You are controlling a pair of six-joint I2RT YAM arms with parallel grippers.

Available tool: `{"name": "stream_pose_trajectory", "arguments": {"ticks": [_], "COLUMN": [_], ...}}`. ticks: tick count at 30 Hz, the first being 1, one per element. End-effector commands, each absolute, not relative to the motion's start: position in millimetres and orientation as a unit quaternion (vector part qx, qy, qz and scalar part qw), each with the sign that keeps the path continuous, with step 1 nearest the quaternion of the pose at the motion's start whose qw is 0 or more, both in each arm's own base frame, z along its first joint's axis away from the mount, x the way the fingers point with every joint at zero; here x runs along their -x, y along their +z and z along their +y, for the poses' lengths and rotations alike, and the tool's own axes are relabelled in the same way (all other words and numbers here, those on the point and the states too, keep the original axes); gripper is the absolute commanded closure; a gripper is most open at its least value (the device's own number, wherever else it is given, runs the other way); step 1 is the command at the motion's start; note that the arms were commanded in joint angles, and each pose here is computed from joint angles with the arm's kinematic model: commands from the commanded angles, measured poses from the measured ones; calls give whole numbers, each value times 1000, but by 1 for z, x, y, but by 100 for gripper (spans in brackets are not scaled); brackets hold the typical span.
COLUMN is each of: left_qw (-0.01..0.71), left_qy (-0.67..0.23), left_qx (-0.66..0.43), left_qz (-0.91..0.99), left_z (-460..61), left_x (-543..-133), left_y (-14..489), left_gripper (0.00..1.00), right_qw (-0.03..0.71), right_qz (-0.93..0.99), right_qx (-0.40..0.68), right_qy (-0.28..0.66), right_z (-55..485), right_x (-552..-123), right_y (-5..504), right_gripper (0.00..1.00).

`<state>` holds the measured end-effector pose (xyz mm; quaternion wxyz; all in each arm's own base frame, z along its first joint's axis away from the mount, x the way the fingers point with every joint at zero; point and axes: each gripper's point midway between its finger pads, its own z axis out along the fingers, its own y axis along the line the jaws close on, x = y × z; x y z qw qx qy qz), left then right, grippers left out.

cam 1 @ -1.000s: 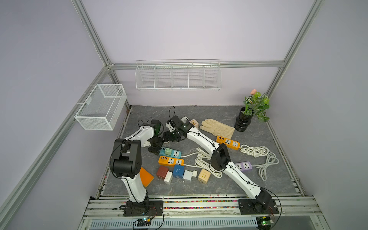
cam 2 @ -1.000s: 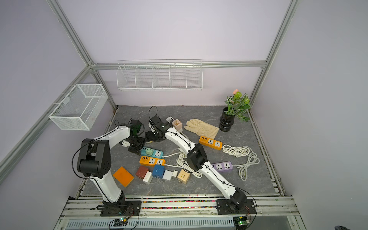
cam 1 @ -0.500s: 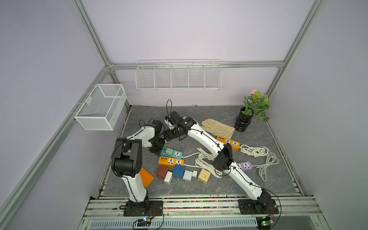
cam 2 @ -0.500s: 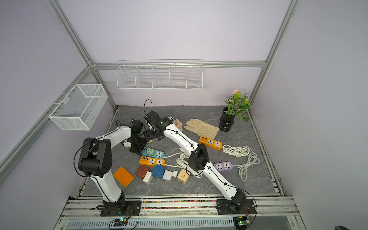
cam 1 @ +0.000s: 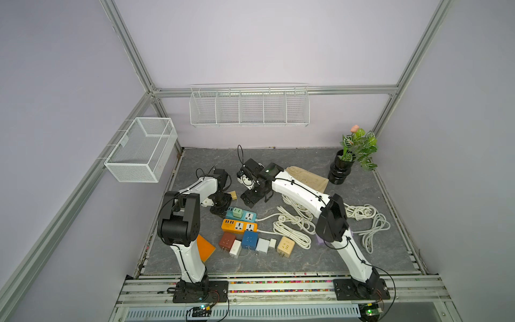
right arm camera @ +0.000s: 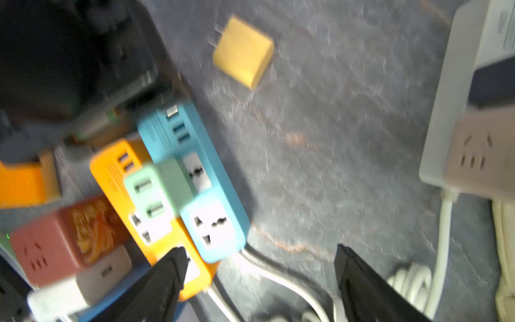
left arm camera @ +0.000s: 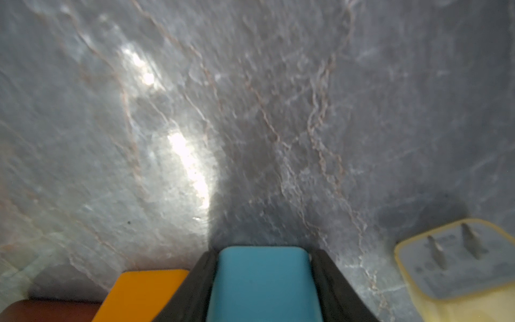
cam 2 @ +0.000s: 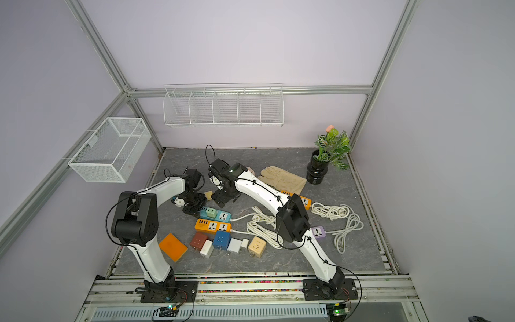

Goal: Pull the plug off the socket
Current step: Remove the plug from the socket.

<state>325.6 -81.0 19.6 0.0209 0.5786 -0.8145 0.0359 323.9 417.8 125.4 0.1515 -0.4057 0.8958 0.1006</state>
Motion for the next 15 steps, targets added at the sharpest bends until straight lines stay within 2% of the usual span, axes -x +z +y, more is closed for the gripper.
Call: {"name": "stream_pose_trajectory", "arguments": {"ticks": [1,8,15], "left_qw": [30,30,35], "left_qy": [44,42,42], "left_qx": [-570,-569,-565], "left_qz": [-820,-821,-823], "left_z": [-90,-90,-94], "left_x": [-330,-336,-338], "left_y": [18,19,20], "left_gripper": [100,100,100], "right_qw": [210,260,289], "right_qz": [870,801,774], "right_qx": [415,490,518], "right_qy": [165,225,219], "right_z": [433,473,484], "right_x": [-318,-283,-286], "right_y": [160,134,110], "right_gripper": [13,25,27]}}
